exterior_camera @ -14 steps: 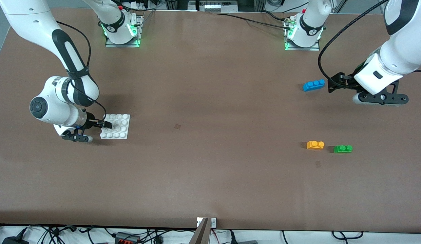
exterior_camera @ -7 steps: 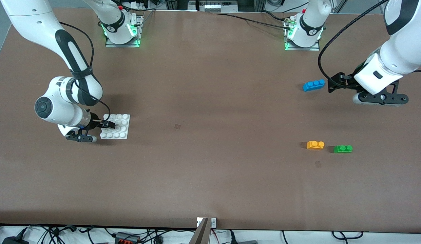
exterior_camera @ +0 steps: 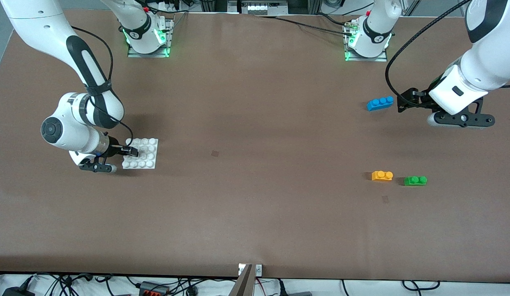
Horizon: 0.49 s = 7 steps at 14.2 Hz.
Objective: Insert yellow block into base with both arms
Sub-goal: 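Lower the right gripper and grasp the white base plate edge, then slide the white base plate with the right gripper toward the table middle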
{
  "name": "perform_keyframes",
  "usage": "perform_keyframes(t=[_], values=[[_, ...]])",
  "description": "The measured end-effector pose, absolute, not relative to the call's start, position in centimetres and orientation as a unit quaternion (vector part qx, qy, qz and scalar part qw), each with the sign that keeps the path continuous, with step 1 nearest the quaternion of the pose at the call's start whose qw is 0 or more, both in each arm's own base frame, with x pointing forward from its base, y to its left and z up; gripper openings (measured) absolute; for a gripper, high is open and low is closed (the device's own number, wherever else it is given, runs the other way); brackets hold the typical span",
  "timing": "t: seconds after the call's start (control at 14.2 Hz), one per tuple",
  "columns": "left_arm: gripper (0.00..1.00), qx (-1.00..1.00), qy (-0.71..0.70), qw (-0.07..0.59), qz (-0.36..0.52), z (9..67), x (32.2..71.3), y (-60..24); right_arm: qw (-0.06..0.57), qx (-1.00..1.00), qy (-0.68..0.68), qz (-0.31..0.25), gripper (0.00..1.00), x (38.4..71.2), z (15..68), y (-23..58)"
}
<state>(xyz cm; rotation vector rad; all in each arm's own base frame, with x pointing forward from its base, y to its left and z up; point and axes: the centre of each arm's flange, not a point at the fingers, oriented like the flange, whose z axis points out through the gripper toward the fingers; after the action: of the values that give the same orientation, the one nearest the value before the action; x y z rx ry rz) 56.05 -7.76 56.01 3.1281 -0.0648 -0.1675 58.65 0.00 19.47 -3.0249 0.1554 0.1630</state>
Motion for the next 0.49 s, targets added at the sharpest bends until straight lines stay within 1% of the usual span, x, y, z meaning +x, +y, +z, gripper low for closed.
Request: perform_keyframes(t=[0.28,0.49], values=[[1.0,0.998,-0.021,0.004,-0.053,56.0,56.1,-7.8,0.055,-0.996,0.042,0.055,0.58,58.6,19.4,0.7],[1.0,0.998,-0.021,0.004,-0.053,56.0,56.1,-7.8,0.054,-0.997,0.015,0.058,0.58,58.4,19.4,3.8]])
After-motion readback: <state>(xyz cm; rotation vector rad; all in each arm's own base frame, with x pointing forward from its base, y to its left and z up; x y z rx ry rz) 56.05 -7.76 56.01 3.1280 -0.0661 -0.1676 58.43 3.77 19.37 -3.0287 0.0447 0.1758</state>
